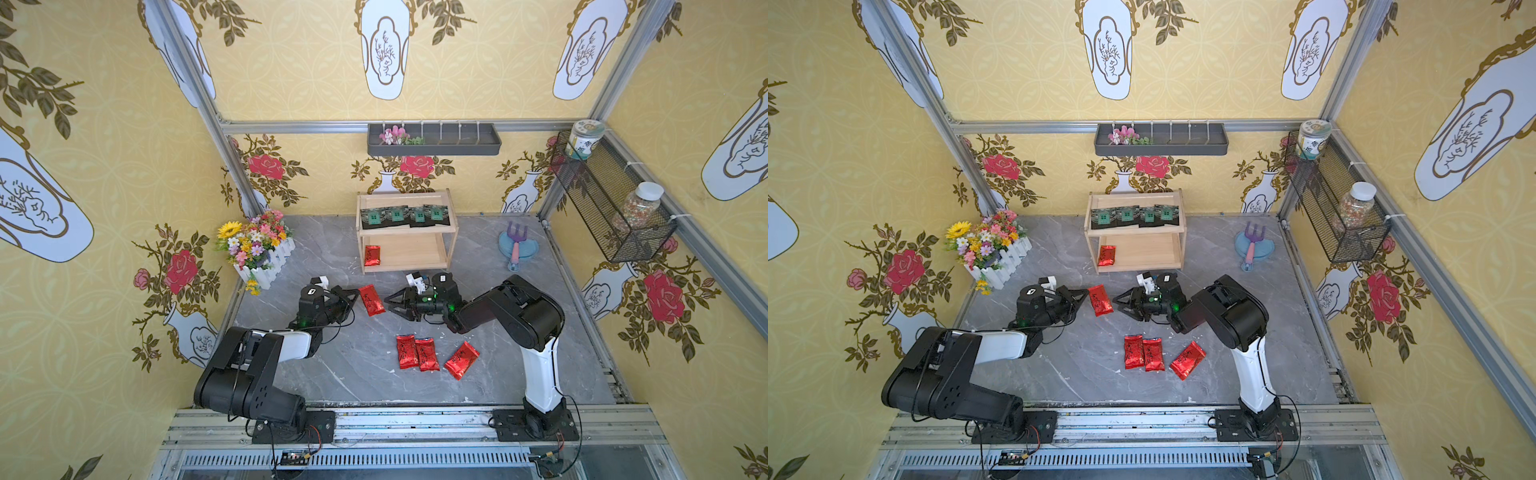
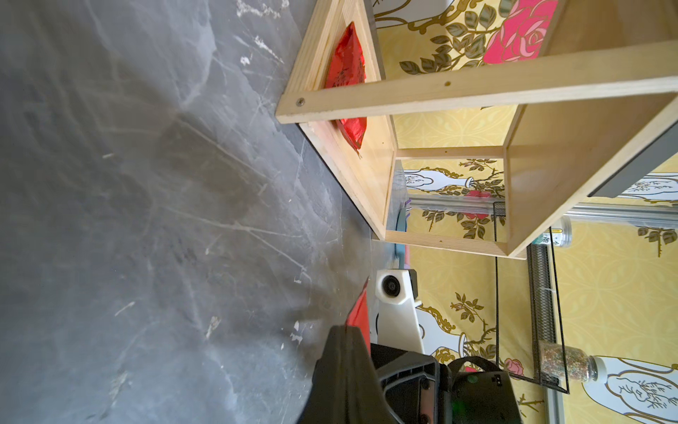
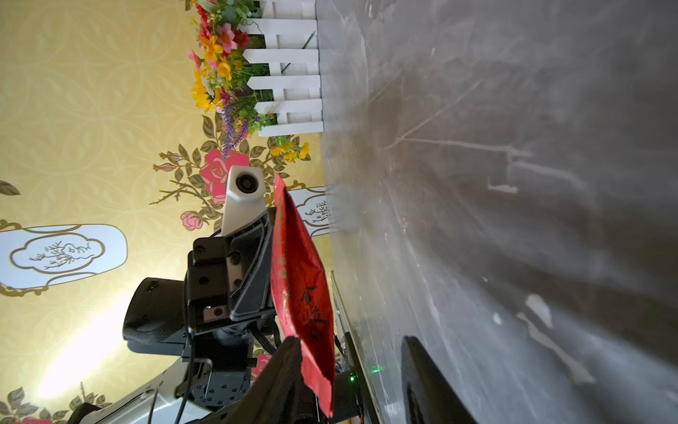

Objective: Place the tea bags on the shelf by color
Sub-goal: Pick up the tea bag from the center of the board.

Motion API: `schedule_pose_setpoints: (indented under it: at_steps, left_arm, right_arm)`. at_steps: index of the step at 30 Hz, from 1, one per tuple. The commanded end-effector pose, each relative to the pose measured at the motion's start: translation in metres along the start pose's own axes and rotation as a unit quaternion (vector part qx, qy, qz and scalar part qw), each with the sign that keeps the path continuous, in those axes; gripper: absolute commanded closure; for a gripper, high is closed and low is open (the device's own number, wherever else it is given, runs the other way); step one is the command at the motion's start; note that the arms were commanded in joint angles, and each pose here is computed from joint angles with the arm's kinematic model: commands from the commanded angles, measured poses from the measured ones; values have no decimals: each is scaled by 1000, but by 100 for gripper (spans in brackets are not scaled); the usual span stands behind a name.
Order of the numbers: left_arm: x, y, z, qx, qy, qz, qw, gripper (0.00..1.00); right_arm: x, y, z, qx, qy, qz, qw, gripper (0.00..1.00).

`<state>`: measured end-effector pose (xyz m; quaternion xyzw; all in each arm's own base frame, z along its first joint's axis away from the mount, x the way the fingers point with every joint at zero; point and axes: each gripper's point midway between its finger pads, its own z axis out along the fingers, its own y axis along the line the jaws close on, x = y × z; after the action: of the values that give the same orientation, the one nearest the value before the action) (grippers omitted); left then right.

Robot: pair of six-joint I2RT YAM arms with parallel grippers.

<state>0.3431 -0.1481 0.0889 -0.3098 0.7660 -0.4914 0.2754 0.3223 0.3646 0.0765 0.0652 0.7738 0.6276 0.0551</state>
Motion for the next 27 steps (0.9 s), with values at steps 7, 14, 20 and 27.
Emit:
schedule_pose_setpoints:
  at_steps: [7, 14, 20, 27]
  left_arm:
    - [0, -9, 4, 28, 10, -4, 1000, 100]
    - [0, -13, 4, 35, 12, -6, 999, 100]
    - [-1, -14, 5, 36, 11, -5, 999, 100]
    - [0, -12, 4, 35, 12, -6, 999, 100]
  right_arm:
    - [1, 26, 3, -44, 9, -19, 999, 57]
    - [3, 29, 5, -58, 14, -16, 998, 61]
    - [4, 31, 4, -67, 15, -19, 997, 69]
    - [5, 34, 4, -75, 14, -21, 997, 79]
